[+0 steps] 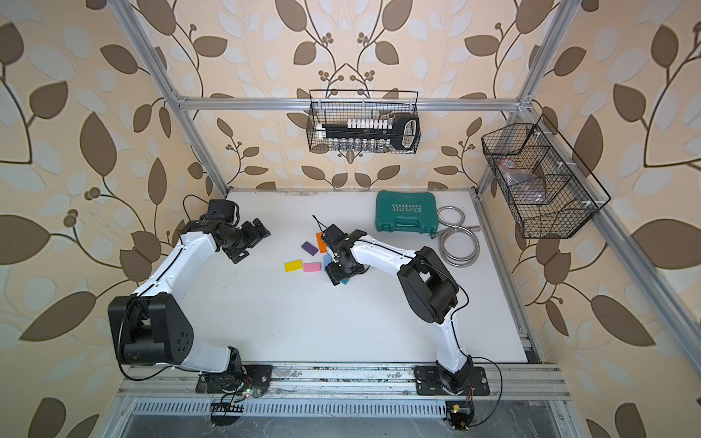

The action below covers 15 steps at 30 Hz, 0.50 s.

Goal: Assemble the letter c with building blocks
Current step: Pick up the building block from the center of the board.

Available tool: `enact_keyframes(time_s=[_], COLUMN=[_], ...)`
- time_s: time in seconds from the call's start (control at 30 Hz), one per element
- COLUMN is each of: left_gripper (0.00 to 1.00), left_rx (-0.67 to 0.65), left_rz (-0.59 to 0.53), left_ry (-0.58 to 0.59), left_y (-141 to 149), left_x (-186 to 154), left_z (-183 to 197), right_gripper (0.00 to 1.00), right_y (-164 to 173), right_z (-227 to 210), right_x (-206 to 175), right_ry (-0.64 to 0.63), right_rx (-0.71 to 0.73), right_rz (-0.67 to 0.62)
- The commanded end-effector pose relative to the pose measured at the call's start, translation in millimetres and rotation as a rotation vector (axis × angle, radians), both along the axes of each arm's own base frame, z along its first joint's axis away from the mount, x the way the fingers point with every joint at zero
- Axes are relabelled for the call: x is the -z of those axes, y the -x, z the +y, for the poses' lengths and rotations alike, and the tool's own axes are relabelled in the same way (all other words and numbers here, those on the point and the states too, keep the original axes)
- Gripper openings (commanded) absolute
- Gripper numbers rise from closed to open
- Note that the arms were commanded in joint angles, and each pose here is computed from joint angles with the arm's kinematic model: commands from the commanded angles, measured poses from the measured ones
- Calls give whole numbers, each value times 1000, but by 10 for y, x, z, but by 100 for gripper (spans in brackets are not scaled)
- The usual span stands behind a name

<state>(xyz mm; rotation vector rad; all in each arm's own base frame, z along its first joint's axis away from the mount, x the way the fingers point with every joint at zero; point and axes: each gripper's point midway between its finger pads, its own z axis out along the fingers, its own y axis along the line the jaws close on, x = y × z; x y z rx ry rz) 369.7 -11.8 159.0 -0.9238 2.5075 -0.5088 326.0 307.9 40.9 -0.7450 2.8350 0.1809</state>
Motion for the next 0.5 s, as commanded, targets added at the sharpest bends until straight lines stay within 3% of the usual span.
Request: enact_keyframes(time_s=[0.0, 0.47], left_gripper=[99, 99], left_rx=[-3, -2], left_rz=[-24, -20], left_ry=[30, 51], left_y=[-38, -37], left_x=[-102, -88], left_z=[-14, -23], right_gripper=[70, 64], right_y=[29, -40], right_z=[-31, 25], right_x=[102, 247], right_ry=[53, 74], right_rx=[-25, -40], right_rz=[26, 36])
